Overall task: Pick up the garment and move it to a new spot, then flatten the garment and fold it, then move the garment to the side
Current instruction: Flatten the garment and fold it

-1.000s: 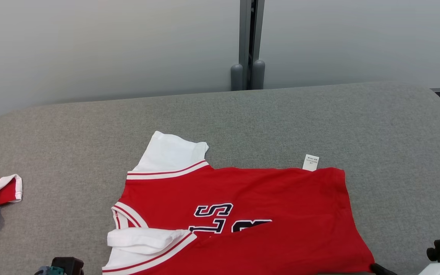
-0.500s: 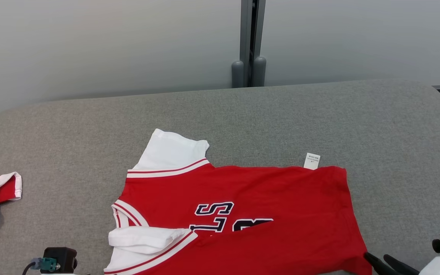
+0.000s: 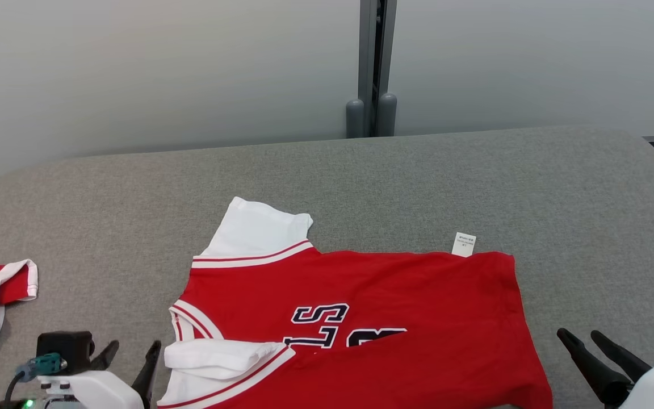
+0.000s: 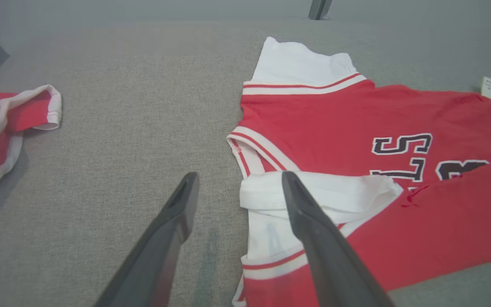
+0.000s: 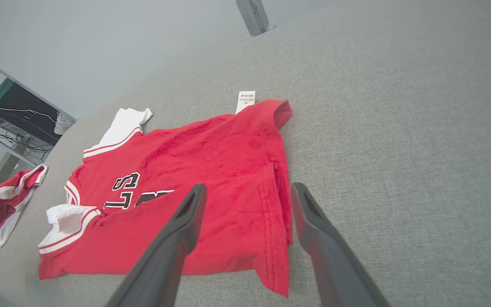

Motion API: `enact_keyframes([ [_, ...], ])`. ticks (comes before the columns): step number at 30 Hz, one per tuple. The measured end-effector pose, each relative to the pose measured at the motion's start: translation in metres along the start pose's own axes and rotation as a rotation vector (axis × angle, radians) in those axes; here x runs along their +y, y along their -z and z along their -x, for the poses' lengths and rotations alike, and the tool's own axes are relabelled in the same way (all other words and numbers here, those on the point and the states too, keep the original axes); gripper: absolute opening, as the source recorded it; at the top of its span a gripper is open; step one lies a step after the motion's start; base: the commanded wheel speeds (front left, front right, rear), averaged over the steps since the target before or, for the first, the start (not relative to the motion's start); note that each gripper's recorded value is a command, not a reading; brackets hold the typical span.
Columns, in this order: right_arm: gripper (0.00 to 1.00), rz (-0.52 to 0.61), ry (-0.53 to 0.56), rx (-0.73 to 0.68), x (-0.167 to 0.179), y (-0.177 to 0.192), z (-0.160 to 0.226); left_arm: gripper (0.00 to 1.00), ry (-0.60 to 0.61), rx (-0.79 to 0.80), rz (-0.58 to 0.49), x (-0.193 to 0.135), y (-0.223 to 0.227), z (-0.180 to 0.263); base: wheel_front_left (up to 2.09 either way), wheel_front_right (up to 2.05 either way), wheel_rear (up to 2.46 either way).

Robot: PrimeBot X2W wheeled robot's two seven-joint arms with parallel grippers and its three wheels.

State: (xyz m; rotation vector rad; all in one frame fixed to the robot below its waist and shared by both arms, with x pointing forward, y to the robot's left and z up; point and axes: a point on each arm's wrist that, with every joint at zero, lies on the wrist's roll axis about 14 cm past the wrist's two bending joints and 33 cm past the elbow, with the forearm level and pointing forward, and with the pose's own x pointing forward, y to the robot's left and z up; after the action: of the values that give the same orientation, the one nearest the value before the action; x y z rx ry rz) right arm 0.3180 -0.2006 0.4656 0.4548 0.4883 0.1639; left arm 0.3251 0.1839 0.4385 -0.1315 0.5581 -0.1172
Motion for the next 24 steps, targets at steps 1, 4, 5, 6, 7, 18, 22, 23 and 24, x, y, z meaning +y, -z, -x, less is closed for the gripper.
enact_keyframes([
  [1, 1.0, 0.003, -0.002, -0.011, 0.002, -0.003, -0.001, 1.0, 0.001, -0.024, -0.004, -0.001, -0.006, -0.001, 0.0, 0.0, 0.0],
  [4, 1.0, 0.022, -0.004, -0.057, 0.005, -0.015, -0.005, 1.0, 0.008, -0.069, -0.023, -0.003, -0.02, -0.004, 0.0, 0.0, 0.0],
  [5, 1.0, 0.026, -0.005, -0.074, 0.007, -0.019, -0.006, 1.0, 0.012, -0.079, -0.026, -0.005, -0.023, -0.006, 0.0, 0.0, 0.0],
  [6, 1.0, 0.03, -0.005, -0.082, 0.007, -0.022, -0.007, 1.0, 0.018, -0.084, -0.027, -0.007, -0.025, -0.007, 0.0, 0.0, 0.0],
  [7, 1.0, 0.033, -0.006, -0.087, 0.009, -0.023, -0.009, 1.0, 0.022, -0.085, -0.029, -0.008, -0.025, -0.008, 0.0, 0.0, 0.0],
  [18, 1.0, 0.042, 0.002, -0.157, 0.008, -0.039, -0.019, 1.0, 0.039, -0.126, -0.033, -0.014, -0.038, -0.021, 0.0, 0.0, 0.0],
  [22, 1.0, 0.039, 0.0, -0.181, 0.009, -0.047, -0.028, 1.0, 0.054, -0.148, -0.03, -0.015, -0.049, -0.03, 0.0, 0.0, 0.0],
  [23, 1.0, 0.041, -0.001, -0.186, 0.01, -0.049, -0.031, 1.0, 0.059, -0.159, -0.028, -0.016, -0.053, -0.034, 0.0, 0.0, 0.0],
  [24, 1.0, 0.042, -0.004, -0.191, 0.011, -0.052, -0.035, 1.0, 0.061, -0.161, -0.03, -0.016, -0.055, -0.038, 0.0, 0.0, 0.0],
])
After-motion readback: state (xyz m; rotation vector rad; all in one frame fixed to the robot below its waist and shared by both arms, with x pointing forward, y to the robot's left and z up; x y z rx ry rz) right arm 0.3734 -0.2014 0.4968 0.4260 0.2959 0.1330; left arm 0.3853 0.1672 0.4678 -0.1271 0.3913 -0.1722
